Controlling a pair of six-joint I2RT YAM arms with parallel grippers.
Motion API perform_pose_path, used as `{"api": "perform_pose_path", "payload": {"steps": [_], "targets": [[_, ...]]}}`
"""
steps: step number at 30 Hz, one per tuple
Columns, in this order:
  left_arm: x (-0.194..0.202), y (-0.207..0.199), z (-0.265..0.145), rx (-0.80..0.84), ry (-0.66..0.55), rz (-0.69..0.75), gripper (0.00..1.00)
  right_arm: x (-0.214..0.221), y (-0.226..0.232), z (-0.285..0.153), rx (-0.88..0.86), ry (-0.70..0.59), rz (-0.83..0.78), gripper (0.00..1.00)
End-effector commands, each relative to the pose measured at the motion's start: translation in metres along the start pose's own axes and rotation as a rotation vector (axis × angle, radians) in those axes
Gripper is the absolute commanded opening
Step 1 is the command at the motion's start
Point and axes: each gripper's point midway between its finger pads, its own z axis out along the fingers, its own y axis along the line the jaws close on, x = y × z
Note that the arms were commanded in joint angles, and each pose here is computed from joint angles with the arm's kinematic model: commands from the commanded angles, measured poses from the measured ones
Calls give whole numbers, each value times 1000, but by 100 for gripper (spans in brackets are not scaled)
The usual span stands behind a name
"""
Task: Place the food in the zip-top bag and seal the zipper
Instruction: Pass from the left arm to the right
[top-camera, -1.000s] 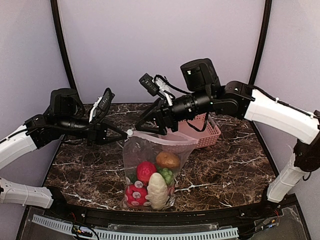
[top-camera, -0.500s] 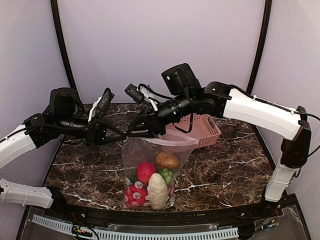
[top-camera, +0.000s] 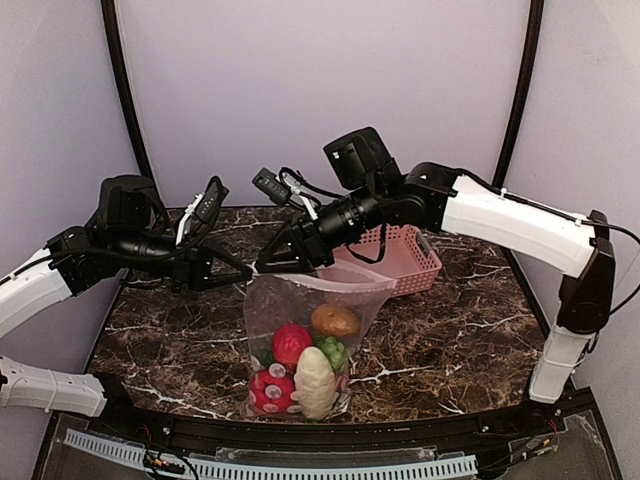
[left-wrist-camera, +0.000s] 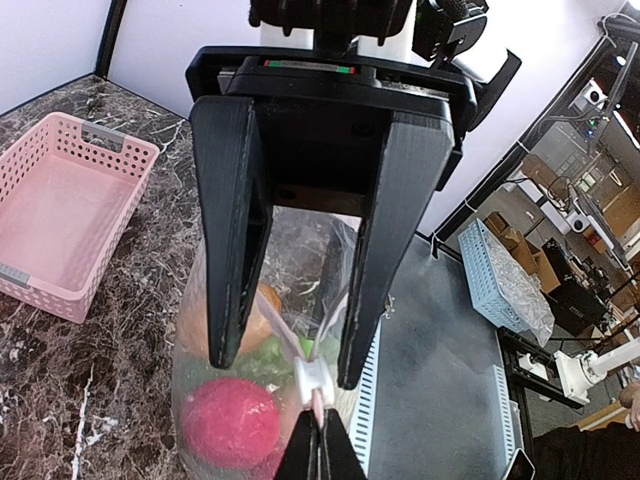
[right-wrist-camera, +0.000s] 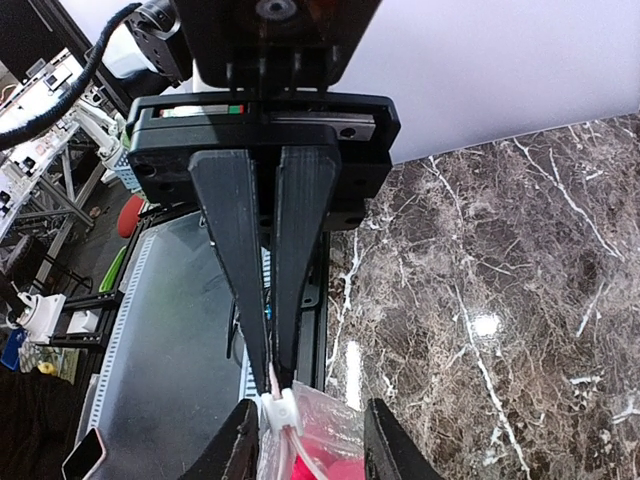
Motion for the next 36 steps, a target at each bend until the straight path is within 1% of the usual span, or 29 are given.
{"api": "perform_pose_path", "payload": {"steps": [1, 3, 6, 8, 10, 12, 15, 17, 18, 19, 20, 22, 28, 30, 32, 34, 35, 36], "targets": [[-9, -13, -7, 29, -16, 38, 1, -3, 0, 3, -45, -1, 2, 35], [-9, -13, -6, 30, -13, 37, 1, -2, 1, 4, -51, 1, 2, 33], [-9, -13, -7, 31, -13, 38, 1, -3, 2, 4, -61, 0, -2, 27], [-9, -13, -6, 30, -12, 37, 1, -3, 4, 4, -71, 0, -3, 19], [-8, -12, -6, 28, -10, 34, 1, -3, 4, 4, -75, -1, -3, 7], [-8, -11, -6, 23, -12, 33, 1, -4, 5, 3, -78, -6, -6, 0], [-10, -11, -7, 15, -24, 35, 1, -7, 6, 1, -73, -18, -14, 0], [-11, -11, -8, 9, -29, 37, 12, -9, 6, -1, -65, -25, -16, 0], [-11, -11, -9, 6, -31, 37, 21, -10, 6, -2, -62, -28, -17, 0], [-11, -11, -9, 5, -32, 36, 26, -10, 6, -2, -58, -30, -18, 0], [-10, -11, -9, 5, -30, 34, 35, -11, 6, -3, -57, -33, -20, 0], [-9, -10, -8, 7, -27, 28, 45, -11, 4, -3, -51, -35, -16, 0], [-5, -6, -5, 5, -15, 9, 52, -17, -1, -5, -9, -58, -14, 0], [-3, -3, -3, -3, -10, 3, 52, -18, -1, -6, -4, -62, -14, 0], [-2, -1, -2, -7, -4, -5, 49, -19, -3, -7, 4, -68, -14, 0], [-2, 1, 0, -8, -1, -10, 40, -18, -3, -7, 6, -70, -12, 0], [-2, 1, 0, -10, -3, -8, 33, -18, -3, -8, 6, -71, -11, 0], [-3, 2, 0, -12, -5, -7, 30, -18, -4, -8, 8, -70, -9, 0]]}}
